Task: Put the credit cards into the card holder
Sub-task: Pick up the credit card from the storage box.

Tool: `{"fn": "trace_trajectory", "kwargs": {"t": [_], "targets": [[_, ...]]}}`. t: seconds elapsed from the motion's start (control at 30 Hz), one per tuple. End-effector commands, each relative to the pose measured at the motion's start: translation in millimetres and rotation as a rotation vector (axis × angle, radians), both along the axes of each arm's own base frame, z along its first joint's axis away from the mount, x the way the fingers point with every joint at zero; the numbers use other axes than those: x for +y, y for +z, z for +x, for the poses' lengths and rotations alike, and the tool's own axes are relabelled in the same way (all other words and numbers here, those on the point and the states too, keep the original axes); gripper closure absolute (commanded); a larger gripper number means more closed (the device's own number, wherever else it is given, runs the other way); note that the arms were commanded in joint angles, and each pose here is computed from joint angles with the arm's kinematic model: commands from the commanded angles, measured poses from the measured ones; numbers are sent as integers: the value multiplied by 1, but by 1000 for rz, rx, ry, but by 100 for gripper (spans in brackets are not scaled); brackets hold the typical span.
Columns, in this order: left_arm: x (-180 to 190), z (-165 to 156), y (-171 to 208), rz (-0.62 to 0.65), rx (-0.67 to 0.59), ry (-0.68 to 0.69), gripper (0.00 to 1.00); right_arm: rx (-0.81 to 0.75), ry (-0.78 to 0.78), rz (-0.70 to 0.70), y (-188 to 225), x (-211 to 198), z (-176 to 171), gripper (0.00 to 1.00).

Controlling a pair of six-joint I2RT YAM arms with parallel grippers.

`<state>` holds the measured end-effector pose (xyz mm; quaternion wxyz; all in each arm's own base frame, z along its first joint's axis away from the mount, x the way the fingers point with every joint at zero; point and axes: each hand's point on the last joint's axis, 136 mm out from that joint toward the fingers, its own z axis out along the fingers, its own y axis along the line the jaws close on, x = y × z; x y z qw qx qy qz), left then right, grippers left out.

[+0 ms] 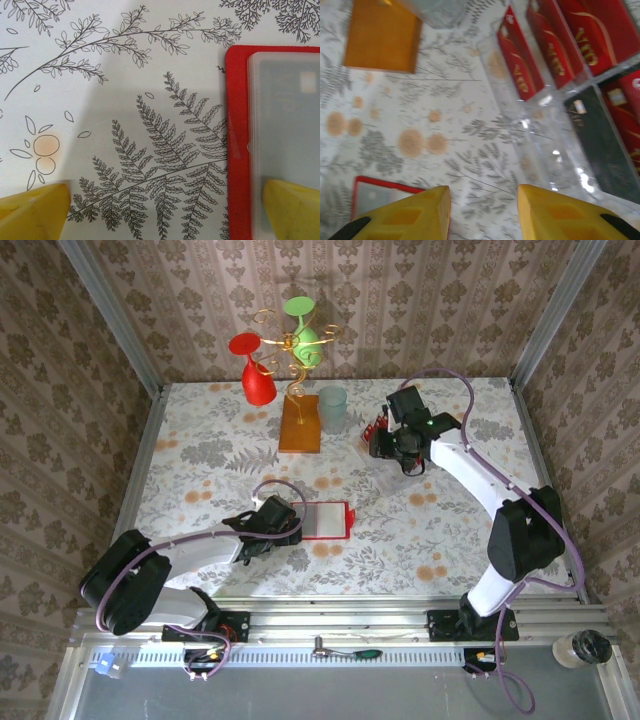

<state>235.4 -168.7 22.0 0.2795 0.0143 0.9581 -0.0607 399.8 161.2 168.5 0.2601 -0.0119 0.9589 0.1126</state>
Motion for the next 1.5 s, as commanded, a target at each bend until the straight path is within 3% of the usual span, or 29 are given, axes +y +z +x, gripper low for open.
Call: {"fn": "trace_trajectory", "kwargs": {"t": [0.0, 0.23, 0.57, 0.87, 1.1, 1.47], "targets": [[6, -4, -2, 35, 18, 16, 0, 71, 23, -246, -18, -33, -7, 59], [7, -4, -1, 32, 15, 17, 0, 76, 14, -431, -24, -58, 5, 59], [7, -5, -1, 29, 15, 19, 0, 106, 24, -512, -38, -64, 19, 60], [6, -5, 1, 27, 11, 16, 0, 147, 46, -521, -54, -65, 23, 60], [6, -4, 4, 28, 7, 15, 0, 142, 64, -475, -53, -56, 24, 72], [6, -4, 6, 27, 5, 13, 0, 89, 45, -472, -31, -58, 30, 64]]}}
